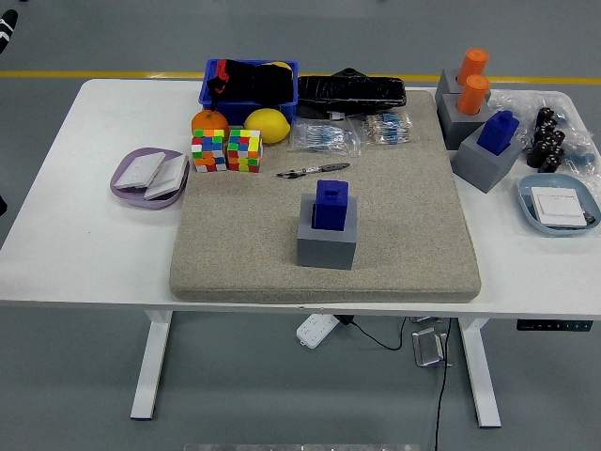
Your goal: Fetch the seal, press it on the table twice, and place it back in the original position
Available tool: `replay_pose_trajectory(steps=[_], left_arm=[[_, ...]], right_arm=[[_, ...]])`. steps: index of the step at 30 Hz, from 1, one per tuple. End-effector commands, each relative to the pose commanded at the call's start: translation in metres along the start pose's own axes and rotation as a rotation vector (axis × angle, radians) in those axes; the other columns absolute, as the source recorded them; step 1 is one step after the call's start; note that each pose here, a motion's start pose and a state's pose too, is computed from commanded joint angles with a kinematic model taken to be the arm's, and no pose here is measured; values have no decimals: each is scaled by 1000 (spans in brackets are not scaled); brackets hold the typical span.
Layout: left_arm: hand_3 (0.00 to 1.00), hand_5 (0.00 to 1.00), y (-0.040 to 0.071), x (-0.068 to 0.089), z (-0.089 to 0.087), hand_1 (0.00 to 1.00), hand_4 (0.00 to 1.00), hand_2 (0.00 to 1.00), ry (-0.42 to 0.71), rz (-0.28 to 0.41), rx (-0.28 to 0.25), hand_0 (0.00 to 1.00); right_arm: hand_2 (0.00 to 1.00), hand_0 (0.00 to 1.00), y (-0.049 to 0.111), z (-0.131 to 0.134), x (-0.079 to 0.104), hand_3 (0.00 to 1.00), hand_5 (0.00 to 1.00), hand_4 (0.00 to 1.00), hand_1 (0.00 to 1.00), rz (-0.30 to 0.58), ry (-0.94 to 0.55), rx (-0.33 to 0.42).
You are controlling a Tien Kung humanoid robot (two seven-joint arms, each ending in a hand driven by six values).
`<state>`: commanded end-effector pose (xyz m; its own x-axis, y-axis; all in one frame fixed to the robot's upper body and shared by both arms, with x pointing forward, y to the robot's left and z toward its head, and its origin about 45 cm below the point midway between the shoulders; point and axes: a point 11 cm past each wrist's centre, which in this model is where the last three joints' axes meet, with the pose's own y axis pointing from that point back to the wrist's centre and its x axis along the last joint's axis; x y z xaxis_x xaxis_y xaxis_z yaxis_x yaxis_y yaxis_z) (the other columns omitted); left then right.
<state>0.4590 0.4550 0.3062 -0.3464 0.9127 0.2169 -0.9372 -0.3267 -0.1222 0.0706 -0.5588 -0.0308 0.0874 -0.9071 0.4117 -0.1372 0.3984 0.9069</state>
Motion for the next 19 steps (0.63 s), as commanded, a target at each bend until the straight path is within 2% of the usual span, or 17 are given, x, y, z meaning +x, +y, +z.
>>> replay_pose_trajectory(steps=[19], left_arm=[[938, 374, 2, -1, -3, 936, 821, 951, -14, -13, 9, 920]], right_arm=[[775, 929, 0, 1, 1, 787, 470, 836, 774, 5, 11, -7]])
